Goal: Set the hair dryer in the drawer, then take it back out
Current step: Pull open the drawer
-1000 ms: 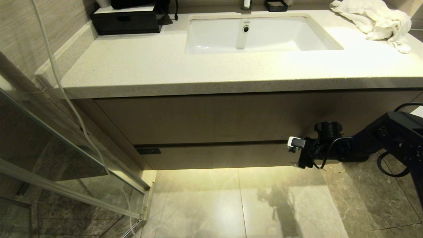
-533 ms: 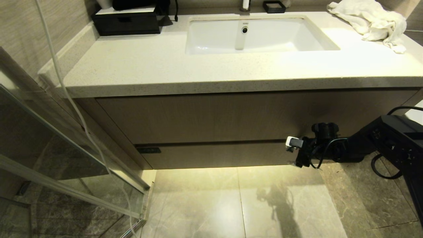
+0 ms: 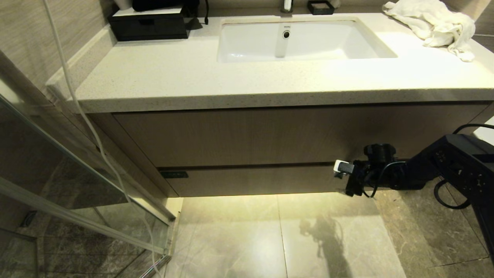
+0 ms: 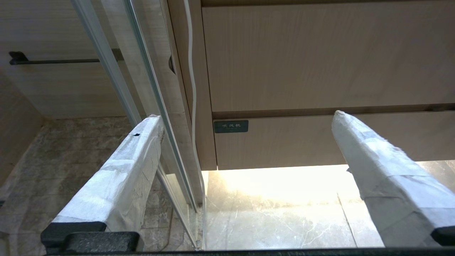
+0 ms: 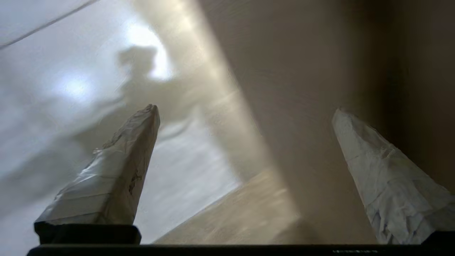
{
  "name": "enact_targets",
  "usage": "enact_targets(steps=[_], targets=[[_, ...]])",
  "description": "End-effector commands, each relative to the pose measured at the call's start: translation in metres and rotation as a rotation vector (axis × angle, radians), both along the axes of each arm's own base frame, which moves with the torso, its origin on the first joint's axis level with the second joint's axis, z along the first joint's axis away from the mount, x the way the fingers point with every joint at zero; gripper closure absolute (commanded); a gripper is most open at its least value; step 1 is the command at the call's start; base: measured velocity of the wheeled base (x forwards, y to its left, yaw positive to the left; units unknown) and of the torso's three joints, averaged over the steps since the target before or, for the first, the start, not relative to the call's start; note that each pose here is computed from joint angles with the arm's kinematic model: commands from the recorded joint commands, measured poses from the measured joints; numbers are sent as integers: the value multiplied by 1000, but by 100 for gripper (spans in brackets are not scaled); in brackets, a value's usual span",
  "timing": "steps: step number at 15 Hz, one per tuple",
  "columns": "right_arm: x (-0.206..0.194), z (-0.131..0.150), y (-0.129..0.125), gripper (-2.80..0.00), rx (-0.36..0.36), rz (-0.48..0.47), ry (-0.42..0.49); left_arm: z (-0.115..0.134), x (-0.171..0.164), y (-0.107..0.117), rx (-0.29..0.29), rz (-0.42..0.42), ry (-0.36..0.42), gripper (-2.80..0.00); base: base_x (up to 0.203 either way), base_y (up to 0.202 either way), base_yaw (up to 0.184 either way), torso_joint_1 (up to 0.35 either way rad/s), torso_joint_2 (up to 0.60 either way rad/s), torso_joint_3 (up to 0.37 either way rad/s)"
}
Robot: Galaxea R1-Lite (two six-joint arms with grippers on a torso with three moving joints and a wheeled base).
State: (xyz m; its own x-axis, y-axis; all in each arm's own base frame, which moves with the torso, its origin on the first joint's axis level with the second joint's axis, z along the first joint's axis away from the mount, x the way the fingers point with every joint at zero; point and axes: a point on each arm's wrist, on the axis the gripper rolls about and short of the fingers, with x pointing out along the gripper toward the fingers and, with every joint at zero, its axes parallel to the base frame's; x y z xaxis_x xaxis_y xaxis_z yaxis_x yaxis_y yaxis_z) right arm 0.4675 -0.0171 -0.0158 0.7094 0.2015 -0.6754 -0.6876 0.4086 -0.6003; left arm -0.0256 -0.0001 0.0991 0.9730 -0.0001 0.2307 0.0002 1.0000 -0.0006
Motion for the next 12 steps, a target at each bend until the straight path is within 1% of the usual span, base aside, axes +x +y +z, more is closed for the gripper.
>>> enact_targets(steps=[1, 5, 8, 10, 11, 12], targets=[[-7, -2, 1, -280, -4, 7, 32, -11, 4, 0, 0, 0, 38, -280, 0, 0, 0, 0, 0, 0], [-17, -1, 2, -280, -3, 4, 62, -11, 4, 0, 0, 0, 38, -280, 0, 0, 0, 0, 0, 0], [-19, 17, 1, -280, -7, -2, 39, -11, 4, 0, 0, 0, 38, -280, 0, 0, 0, 0, 0, 0], [-23, 21, 0, -280, -4, 1, 44, -11, 4, 0, 0, 0, 38, -280, 0, 0, 0, 0, 0, 0], [-30, 27, 0, -280, 6, 15, 36, -11, 4, 0, 0, 0, 38, -280, 0, 0, 0, 0, 0, 0], [-35, 30, 1, -280, 33, 51, 20, -11, 4, 0, 0, 0, 38, -280, 0, 0, 0, 0, 0, 0]])
